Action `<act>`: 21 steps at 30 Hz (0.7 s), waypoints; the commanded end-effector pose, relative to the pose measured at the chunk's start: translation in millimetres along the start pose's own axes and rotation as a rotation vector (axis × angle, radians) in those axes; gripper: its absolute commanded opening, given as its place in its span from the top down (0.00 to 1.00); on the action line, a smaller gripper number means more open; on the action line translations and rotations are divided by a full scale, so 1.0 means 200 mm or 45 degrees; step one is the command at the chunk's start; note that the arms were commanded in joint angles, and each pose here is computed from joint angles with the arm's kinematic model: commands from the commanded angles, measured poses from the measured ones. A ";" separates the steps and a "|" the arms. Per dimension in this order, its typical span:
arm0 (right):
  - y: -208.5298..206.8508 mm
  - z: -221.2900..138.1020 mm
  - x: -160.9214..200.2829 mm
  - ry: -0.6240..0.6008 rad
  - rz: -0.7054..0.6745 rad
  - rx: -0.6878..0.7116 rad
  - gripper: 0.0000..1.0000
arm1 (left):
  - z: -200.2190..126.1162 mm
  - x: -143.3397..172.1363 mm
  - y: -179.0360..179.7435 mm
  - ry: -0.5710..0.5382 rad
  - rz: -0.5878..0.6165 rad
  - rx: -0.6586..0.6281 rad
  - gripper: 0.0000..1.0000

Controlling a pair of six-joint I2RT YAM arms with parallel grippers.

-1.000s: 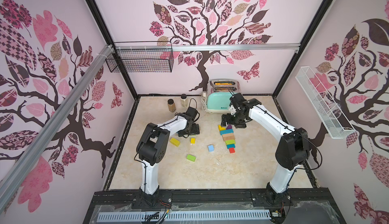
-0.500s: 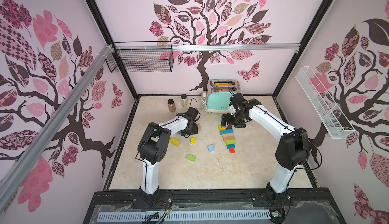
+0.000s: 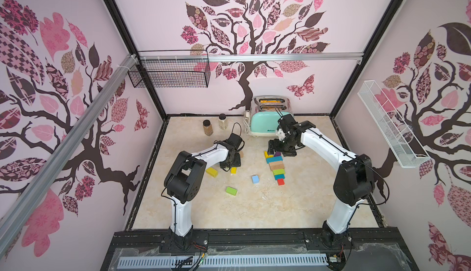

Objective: Assemble a carrot with building blocks
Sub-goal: Place the building block at the center of the board.

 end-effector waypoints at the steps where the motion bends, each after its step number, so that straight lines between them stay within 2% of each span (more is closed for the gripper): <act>1: 0.01 -0.05 -0.01 -0.039 -0.009 -0.016 0.09 | -0.04 -0.02 -0.07 -0.007 -0.010 0.055 0.48; 6: 0.00 -0.05 -0.01 -0.042 -0.008 -0.012 0.09 | -0.03 -0.06 -0.13 -0.004 -0.023 0.089 0.47; 13: 0.00 -0.03 -0.01 -0.033 -0.005 -0.018 0.09 | 0.01 -0.04 -0.18 0.038 0.003 0.086 0.46; 15: 0.00 -0.03 -0.01 -0.032 -0.006 -0.015 0.09 | 0.02 -0.04 -0.18 0.045 0.003 0.083 0.43; 21: 0.01 -0.03 -0.01 -0.033 -0.004 -0.020 0.07 | 0.01 -0.05 -0.19 0.038 0.009 0.087 0.22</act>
Point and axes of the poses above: each gripper's point midway between its finger pads, its own z axis out along the fingers, its own y axis along the line the jaws close on, x = y × z, the point moved 6 cm from there along -z, back along the fingers, and after that the axes turned 13 degrees about z, right-handed, at the moved point
